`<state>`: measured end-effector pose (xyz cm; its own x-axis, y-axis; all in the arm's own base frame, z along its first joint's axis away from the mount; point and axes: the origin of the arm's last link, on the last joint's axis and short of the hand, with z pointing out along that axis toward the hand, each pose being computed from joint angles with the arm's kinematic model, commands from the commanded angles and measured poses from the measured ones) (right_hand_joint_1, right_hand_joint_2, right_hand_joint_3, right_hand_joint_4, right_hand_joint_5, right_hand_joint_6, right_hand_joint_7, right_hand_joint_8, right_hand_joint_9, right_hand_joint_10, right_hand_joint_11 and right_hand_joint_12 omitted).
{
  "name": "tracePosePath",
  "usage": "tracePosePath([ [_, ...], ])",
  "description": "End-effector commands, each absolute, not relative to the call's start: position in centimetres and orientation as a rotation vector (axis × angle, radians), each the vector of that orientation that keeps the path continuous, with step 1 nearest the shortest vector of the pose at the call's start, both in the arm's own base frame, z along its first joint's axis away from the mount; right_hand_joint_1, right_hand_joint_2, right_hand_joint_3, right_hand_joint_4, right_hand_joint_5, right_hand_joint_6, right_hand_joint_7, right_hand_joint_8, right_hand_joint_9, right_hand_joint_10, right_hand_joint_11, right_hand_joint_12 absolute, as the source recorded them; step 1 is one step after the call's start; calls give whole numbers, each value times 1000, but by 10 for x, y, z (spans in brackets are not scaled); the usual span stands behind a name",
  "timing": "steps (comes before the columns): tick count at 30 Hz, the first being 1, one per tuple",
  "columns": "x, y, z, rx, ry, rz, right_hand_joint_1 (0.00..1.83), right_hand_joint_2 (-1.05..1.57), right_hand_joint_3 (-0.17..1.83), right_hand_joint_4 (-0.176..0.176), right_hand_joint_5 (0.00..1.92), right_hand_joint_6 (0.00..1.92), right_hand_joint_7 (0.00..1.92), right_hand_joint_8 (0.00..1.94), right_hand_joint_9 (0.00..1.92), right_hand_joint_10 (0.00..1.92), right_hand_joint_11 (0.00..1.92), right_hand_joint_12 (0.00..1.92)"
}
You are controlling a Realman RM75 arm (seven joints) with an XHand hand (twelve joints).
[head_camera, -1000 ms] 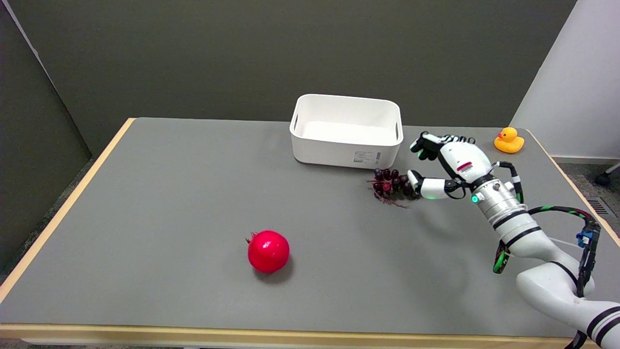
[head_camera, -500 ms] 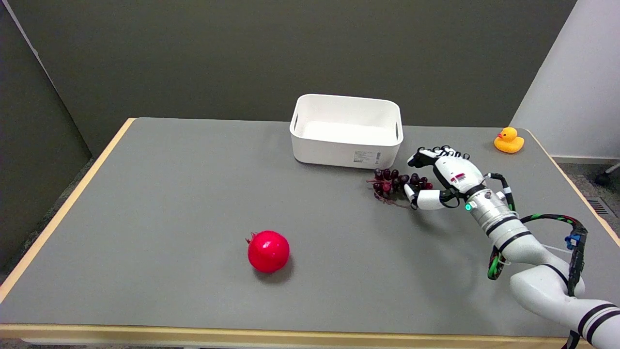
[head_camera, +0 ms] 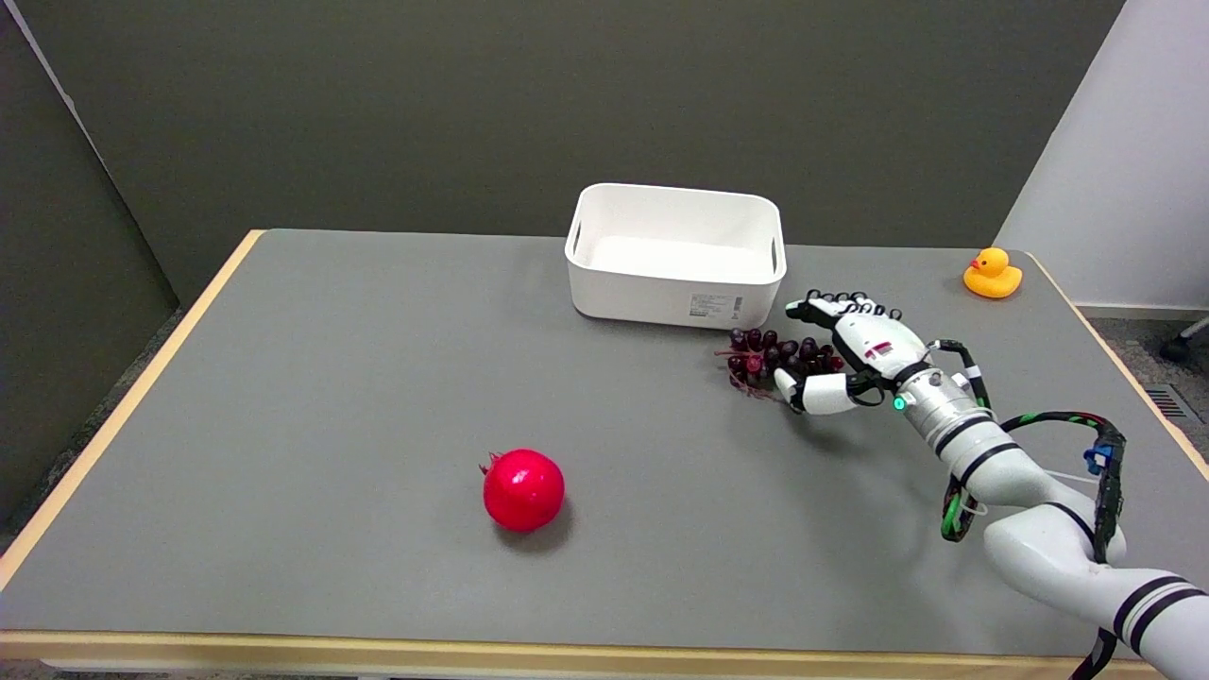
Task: Pick up the grape.
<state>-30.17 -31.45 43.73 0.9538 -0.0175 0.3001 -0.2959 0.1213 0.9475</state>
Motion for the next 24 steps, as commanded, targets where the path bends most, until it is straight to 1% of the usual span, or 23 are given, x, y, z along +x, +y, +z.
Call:
tracePosePath([
  [1,-309,-323,426,1463,-306,160,577,601,905,-22,228,430,305,376,163,740,2,1179],
  [4,-309,-325,422,1474,-303,159,579,604,897,-22,229,427,306,372,163,741,5,1178],
  [6,-308,-327,420,1482,-299,160,534,588,961,-28,221,467,300,425,185,740,34,1135],
  [8,-307,-328,418,1492,-290,166,527,590,967,-32,228,477,309,434,191,742,43,1137],
  [11,-303,-331,413,1521,-254,193,562,621,960,-48,267,528,390,490,256,793,75,1183],
  [13,-300,-334,410,1543,-226,216,627,639,902,-52,290,519,430,469,265,832,84,1237],
  [15,-299,-337,408,1560,-203,233,759,694,922,-59,378,726,569,682,409,981,188,1351],
  [17,-297,-339,406,1568,-194,240,785,732,893,-63,407,846,622,786,480,1079,248,1410],
  [19,-298,-341,405,1572,-197,234,826,760,874,-76,444,996,695,971,583,1208,349,1545],
  [21,-298,-344,404,1575,-197,233,844,761,879,-80,453,1034,722,1039,618,1271,389,1597],
  [24,-297,-347,403,1578,-195,232,874,758,883,-90,459,1065,737,1087,637,1323,398,1658],
])
